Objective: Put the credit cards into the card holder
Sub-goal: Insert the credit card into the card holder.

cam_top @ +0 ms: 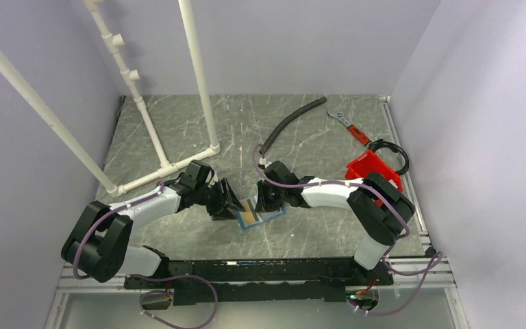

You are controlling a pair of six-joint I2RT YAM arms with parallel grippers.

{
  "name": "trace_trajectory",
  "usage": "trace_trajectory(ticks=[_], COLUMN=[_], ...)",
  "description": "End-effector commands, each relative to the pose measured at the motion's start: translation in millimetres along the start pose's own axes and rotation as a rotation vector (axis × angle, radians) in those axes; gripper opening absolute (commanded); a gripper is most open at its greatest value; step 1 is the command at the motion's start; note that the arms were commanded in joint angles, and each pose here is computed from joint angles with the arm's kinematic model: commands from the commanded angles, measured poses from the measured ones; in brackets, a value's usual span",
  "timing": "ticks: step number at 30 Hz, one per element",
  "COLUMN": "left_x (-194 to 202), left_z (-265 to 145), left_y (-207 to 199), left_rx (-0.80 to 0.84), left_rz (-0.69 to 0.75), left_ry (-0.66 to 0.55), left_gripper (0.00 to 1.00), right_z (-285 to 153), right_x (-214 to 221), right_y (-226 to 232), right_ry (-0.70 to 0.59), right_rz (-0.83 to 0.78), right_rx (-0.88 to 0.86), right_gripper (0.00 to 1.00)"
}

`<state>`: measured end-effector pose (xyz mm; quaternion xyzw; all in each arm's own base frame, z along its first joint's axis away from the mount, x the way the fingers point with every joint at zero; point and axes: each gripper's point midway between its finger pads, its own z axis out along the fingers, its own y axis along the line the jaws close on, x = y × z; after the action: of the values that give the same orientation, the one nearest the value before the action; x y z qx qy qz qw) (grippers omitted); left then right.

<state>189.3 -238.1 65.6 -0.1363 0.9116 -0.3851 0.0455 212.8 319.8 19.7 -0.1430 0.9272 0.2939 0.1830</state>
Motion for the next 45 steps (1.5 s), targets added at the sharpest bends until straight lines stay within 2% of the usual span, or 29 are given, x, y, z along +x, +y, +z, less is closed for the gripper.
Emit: trace_trajectory(ticks=[1, 34, 45], left_x=[-4.1, -12.8, -14.8], left_z=[3.3, 23.3, 20.1], left_y=[-13.3, -6.9, -22.0], left_rx=[0.041, 0.018, 0.049], left_rz=[0.025, 0.033, 0.056], left_ry=[-0.003, -0.001, -0.006], left_gripper=[0.57, 0.51, 0.45], right_z=[9.6, 13.7, 16.5], right_x=[10.4, 14.4, 17.2], right_y=[-11.8, -10.5, -11.0], right_ry=[0.017, 0.028, 0.041], right_rz=[0.011, 0.01, 0.012], right_rx=[0.032, 0.009, 0.005], right_gripper=[0.0, 0.0, 0.0])
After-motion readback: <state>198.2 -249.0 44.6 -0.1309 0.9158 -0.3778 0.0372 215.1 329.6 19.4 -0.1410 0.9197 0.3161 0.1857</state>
